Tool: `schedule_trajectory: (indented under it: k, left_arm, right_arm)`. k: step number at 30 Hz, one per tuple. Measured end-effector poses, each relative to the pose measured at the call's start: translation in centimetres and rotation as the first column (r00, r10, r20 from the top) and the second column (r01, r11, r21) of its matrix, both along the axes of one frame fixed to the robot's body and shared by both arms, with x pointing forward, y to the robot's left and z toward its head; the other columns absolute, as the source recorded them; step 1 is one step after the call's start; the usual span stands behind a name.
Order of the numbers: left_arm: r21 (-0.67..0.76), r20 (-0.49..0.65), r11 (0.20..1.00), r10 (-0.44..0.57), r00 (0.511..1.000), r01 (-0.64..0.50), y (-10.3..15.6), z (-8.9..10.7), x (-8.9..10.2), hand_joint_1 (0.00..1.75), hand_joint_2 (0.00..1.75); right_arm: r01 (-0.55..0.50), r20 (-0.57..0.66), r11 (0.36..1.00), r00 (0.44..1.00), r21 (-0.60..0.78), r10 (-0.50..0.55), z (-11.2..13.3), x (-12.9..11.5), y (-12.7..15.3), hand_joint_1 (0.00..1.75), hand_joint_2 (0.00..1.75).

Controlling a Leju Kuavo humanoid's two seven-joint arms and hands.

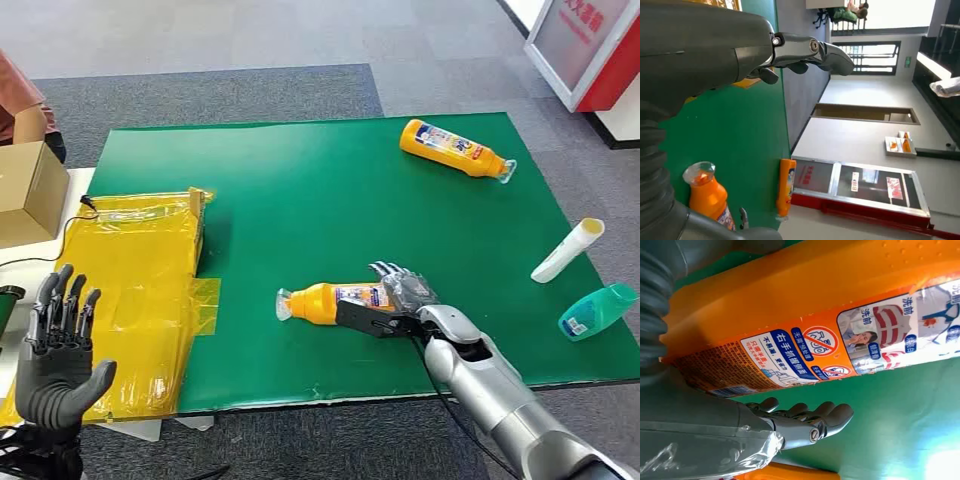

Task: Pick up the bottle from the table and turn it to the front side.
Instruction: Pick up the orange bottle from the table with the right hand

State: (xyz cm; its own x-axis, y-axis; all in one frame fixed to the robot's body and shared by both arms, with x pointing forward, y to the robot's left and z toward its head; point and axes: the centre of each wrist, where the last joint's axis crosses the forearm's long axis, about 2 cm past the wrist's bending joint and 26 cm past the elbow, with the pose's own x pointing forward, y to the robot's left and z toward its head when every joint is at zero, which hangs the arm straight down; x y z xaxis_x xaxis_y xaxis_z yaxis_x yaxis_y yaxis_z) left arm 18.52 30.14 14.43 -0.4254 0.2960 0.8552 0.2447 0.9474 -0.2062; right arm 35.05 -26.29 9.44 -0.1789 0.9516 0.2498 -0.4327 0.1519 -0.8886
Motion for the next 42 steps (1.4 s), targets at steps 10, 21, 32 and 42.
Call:
schedule_trajectory:
  k: [10,21,32,42]
  left_arm:
    - [0.005,0.004,1.0,-0.009,1.0,0.009,-0.1,0.0,0.0,0.0,1.75]
    - [0.007,0.006,1.0,-0.007,1.0,0.007,0.0,0.0,0.0,0.0,1.75]
    - [0.004,0.019,1.0,-0.009,1.0,0.009,0.2,0.2,0.3,0.0,1.75]
    - [-0.008,0.035,1.0,-0.01,0.999,0.01,0.6,0.1,0.5,0.0,1.75]
  right_arm:
    - [-0.019,-0.007,1.0,1.0,-0.019,0.019,-0.1,0.2,0.1,1.42,1.75]
    - [-0.039,-0.005,0.999,0.999,-0.004,0.039,0.0,0.4,0.3,1.75,1.75]
    - [-0.026,-0.063,0.965,0.997,0.262,0.044,0.4,0.5,0.1,1.75,1.75]
    - [0.009,-0.076,0.813,0.996,0.582,0.044,0.7,-0.6,-0.1,1.75,1.75]
